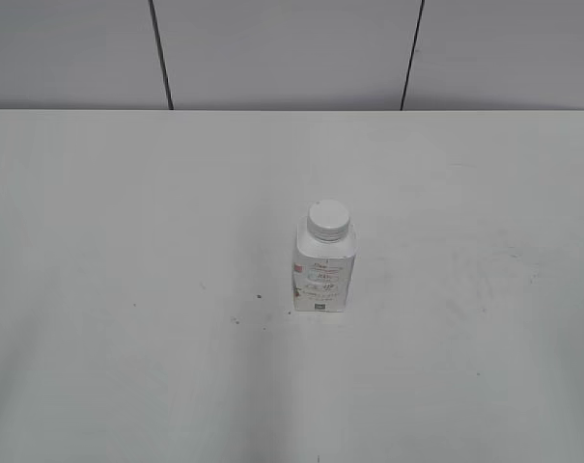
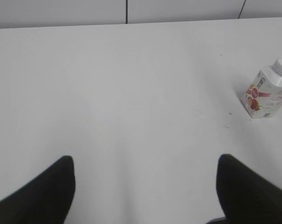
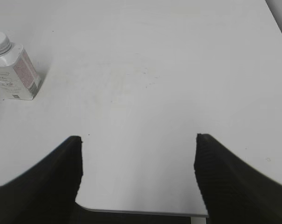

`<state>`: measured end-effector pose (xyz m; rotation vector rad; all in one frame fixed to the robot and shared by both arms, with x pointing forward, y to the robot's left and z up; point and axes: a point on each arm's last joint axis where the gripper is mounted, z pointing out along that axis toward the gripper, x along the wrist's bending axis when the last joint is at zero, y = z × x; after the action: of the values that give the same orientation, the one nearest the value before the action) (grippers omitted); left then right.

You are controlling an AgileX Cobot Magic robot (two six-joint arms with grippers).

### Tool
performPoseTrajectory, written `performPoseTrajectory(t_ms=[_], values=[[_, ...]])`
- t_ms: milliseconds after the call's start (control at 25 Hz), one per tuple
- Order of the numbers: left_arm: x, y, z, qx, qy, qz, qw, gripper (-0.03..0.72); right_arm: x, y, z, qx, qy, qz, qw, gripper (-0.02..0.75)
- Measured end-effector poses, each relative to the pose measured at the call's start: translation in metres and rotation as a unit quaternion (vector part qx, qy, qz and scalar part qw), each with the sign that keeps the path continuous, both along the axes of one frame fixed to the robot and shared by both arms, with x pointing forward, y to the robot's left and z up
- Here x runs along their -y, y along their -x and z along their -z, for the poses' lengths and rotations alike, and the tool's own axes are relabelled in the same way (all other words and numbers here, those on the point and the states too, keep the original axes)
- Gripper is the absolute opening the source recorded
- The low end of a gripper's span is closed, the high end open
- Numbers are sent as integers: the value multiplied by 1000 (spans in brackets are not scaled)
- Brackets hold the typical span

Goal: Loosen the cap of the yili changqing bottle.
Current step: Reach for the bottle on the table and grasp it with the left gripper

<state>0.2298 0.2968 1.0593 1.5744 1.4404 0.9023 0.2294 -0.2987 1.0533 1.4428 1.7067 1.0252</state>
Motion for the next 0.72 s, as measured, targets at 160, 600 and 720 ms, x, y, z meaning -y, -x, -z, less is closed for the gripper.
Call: performPoseTrajectory(t_ms=[160,600,720], values=[[0,0,0,0,-1,-1,1000,565,0,0,0,0,0,0,1000,586],[-1,1,-16,61,1,-5,998,565,0,0,0,0,0,0,1000,586],[-3,-2,-26,117,-9,-15,993,565,0,0,0,0,0,0,1000,586]])
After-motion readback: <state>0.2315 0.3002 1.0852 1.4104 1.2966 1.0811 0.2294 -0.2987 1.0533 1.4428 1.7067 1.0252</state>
